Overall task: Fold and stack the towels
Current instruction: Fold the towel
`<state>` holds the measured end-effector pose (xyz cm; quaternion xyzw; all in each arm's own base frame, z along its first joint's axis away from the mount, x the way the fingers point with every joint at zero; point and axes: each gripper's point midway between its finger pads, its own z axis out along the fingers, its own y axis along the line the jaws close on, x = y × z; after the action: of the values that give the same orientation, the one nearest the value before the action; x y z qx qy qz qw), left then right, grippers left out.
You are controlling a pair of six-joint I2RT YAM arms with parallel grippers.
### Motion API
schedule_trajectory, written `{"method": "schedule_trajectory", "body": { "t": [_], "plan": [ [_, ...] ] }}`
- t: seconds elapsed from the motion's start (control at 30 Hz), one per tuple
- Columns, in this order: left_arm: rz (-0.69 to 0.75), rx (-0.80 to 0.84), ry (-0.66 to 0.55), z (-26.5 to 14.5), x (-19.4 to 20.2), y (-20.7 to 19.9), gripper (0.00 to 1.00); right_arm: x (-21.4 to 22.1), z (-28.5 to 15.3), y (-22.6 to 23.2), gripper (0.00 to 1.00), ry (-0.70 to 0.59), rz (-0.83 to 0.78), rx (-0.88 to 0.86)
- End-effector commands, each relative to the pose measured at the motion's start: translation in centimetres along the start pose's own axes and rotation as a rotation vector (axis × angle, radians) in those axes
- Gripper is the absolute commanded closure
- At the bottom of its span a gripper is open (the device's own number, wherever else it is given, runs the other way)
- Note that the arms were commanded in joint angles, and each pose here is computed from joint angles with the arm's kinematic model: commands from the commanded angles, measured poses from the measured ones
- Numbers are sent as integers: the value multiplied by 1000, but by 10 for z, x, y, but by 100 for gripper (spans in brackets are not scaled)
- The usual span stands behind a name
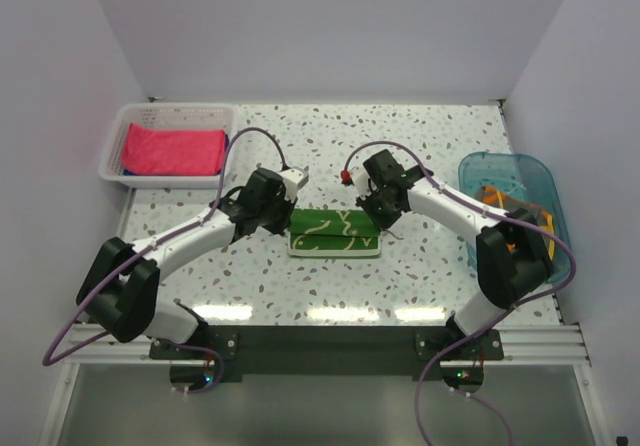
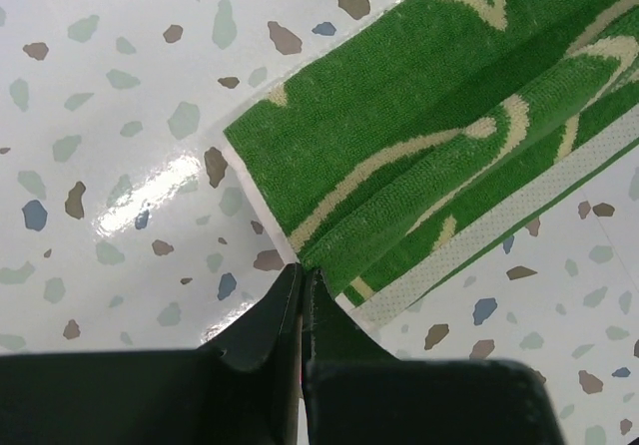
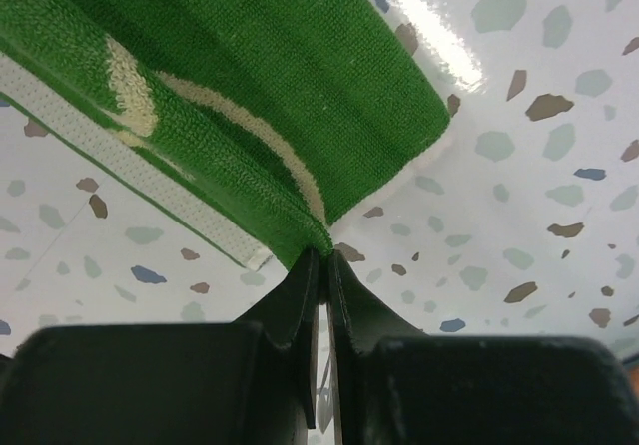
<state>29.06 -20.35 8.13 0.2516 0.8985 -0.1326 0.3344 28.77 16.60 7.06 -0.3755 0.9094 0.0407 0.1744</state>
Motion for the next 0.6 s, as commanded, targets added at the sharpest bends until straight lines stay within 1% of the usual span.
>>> {"method": "schedule_trajectory", "body": {
  "t": [0.0, 0.23, 0.4, 0.57],
  "plan": [
    [-26, -18, 45, 3, 14, 2, 100, 15, -3, 6, 96, 34, 40, -15],
    [-44, 15, 100, 9, 34, -8, 100, 20, 6, 9, 96, 67, 46, -29],
    [-45, -1, 110, 8, 37, -6, 100, 18, 6, 11, 96, 63, 49, -36],
    [-45, -4, 128, 9, 40, -5, 100, 24, 9, 14, 96, 89, 53, -47]
  ]
}}
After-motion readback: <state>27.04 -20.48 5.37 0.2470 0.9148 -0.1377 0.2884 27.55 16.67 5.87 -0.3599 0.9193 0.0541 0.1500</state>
